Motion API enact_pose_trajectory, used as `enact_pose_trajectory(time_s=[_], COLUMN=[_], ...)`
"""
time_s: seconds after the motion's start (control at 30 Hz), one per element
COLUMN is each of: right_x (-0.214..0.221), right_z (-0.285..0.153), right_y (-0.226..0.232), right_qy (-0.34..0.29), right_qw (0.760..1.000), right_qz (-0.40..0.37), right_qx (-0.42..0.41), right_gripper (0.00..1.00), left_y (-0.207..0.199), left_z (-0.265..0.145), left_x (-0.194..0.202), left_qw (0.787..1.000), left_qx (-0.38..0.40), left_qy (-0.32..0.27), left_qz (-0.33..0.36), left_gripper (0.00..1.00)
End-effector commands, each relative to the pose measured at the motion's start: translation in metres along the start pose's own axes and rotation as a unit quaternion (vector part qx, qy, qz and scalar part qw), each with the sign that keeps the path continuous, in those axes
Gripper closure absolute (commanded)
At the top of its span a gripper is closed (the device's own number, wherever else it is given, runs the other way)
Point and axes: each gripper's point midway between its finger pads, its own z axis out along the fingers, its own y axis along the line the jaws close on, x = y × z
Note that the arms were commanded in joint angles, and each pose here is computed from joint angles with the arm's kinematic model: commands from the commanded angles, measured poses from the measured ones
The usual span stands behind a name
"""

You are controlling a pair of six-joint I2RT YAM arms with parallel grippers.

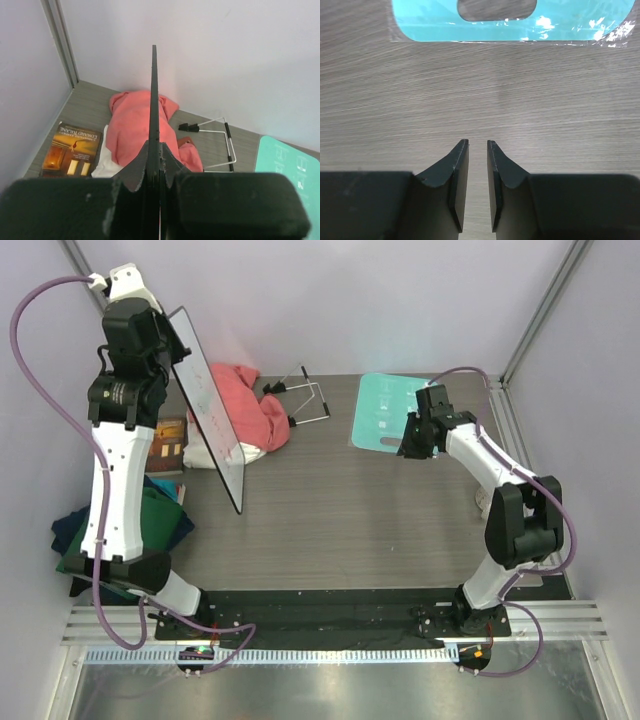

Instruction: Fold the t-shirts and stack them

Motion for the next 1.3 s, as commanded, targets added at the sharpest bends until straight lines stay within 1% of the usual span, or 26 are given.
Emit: enact_pose_trajectory(time_s=[0.0,0.23,0.3,0.33,0.37,0.47,0.7,0.83,1.1,1.2,1.27], right_x=[0.001,0.023,0.028,0.029,0.030,0.032,0.032,0.033,0.040,0.041,0.042], right_z=[-0.020,-0.023,-0.024,-0.024,-0.024,-0.020,-0.014,-0.014,-0.011,-0.010,-0.010], right_y=[0.005,-0.004,-0.004,-0.004,-0.004,-0.002,0.000,0.001,0.001,0.001,0.001], right_qy=[-0.006,0.013,0.018,0.019,0.021,0.028,0.034,0.034,0.044,0.047,0.048], right_qw=[1.000,1.000,1.000,1.000,1.000,0.999,0.999,0.999,0.998,0.998,0.998], right_qz=[0.006,0.005,0.004,0.005,0.004,0.004,0.000,0.002,0.005,0.005,0.006], right_qx=[-0.018,-0.017,-0.018,-0.020,-0.020,-0.024,-0.029,-0.035,-0.038,-0.040,-0.040], right_gripper=[0.73,0.73,0.73,0.73,0.73,0.73,0.74,0.74,0.74,0.74,0.74], left_y=[-0.006,0.011,0.012,0.010,0.008,0.001,-0.011,-0.018,-0.037,-0.040,-0.040], left_z=[-0.007,0.019,0.014,0.015,0.009,0.004,0.004,-0.002,0.024,0.028,0.036], left_x=[-0.088,-0.086,-0.100,-0.104,-0.115,-0.128,-0.136,-0.154,-0.149,-0.153,-0.151], left_qw=[0.988,0.989,0.986,0.985,0.981,0.977,0.972,0.963,0.956,0.952,0.953], left_qx=[0.016,-0.001,0.002,0.005,0.012,0.029,0.058,0.076,0.113,0.120,0.116], left_qy=[-0.145,-0.141,-0.158,-0.162,-0.177,-0.191,-0.199,-0.223,-0.211,-0.221,-0.222], left_qz=[-0.046,-0.054,-0.062,-0.066,-0.073,-0.092,-0.114,-0.130,-0.169,-0.175,-0.171], left_gripper=[1.00,1.00,1.00,1.00,1.00,1.00,1.00,1.00,1.00,1.00,1.00])
